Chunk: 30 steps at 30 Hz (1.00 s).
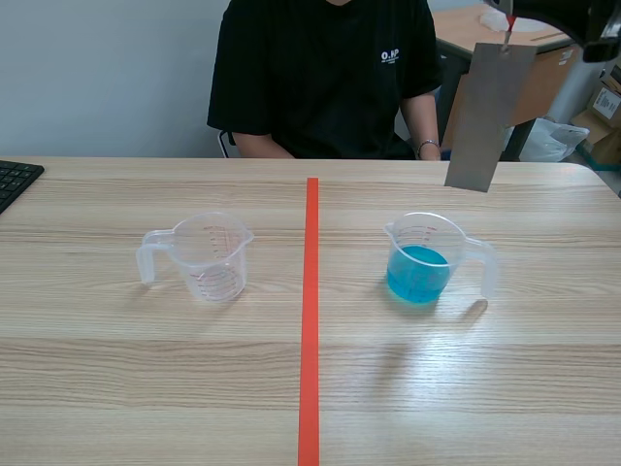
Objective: Do the redox reaction experiment.
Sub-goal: 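Move the plate over the blue solution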
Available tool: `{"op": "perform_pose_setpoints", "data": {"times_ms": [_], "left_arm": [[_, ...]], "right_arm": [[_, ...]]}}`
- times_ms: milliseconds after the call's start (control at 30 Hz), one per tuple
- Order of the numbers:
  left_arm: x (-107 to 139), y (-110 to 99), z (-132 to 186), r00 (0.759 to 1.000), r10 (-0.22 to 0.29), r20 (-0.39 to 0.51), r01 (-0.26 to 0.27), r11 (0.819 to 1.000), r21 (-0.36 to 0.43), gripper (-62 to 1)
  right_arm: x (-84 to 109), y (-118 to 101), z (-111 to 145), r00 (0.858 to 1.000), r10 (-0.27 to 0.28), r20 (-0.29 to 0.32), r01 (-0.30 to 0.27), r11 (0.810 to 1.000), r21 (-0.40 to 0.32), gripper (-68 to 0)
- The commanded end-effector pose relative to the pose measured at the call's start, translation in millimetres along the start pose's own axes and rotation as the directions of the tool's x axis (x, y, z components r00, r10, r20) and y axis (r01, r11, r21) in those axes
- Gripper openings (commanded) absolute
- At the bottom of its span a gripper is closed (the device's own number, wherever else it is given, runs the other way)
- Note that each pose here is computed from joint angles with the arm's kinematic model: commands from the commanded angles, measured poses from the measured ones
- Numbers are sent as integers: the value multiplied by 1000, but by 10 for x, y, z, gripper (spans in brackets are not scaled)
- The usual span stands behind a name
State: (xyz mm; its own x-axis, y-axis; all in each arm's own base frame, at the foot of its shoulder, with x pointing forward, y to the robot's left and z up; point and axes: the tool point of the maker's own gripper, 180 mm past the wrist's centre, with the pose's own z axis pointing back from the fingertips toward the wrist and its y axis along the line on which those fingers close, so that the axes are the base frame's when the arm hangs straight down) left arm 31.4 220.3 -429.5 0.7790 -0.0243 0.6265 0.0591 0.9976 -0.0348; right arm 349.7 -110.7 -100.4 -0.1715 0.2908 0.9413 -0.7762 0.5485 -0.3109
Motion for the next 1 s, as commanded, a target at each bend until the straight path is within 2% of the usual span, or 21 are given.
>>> {"op": "perform_pose_setpoints", "data": {"times_ms": [0, 267, 567, 700, 800, 967], "left_arm": [[44, -3, 27, 1000, -1, 17, 1, 1000, -2, -563], [44, -4, 27, 1000, 0, 17, 0, 1000, -2, -563], [57, 23, 27, 1000, -16, 16, 16, 1000, -5, -563], [150, 84, 24, 998, -65, 27, 66, 998, -25, -563], [318, 101, 50, 990, -117, 73, 121, 991, -53, -563], [607, 58, 103, 967, -222, 129, 239, 961, -140, -563]], "right_arm": [[133, -50, 1, 999, 17, 42, -16, 1000, -8, -660], [-23, -48, -112, 1000, 16, 26, -15, 999, -32, -660], [-32, -2, -188, 999, 12, 40, -11, 999, -32, -660], [-46, 9, -208, 999, 13, 36, -12, 999, -33, -660], [-45, 9, -207, 999, 13, 37, -12, 999, -33, -660], [-45, 9, -207, 999, 13, 37, -12, 999, -33, -660]]}}
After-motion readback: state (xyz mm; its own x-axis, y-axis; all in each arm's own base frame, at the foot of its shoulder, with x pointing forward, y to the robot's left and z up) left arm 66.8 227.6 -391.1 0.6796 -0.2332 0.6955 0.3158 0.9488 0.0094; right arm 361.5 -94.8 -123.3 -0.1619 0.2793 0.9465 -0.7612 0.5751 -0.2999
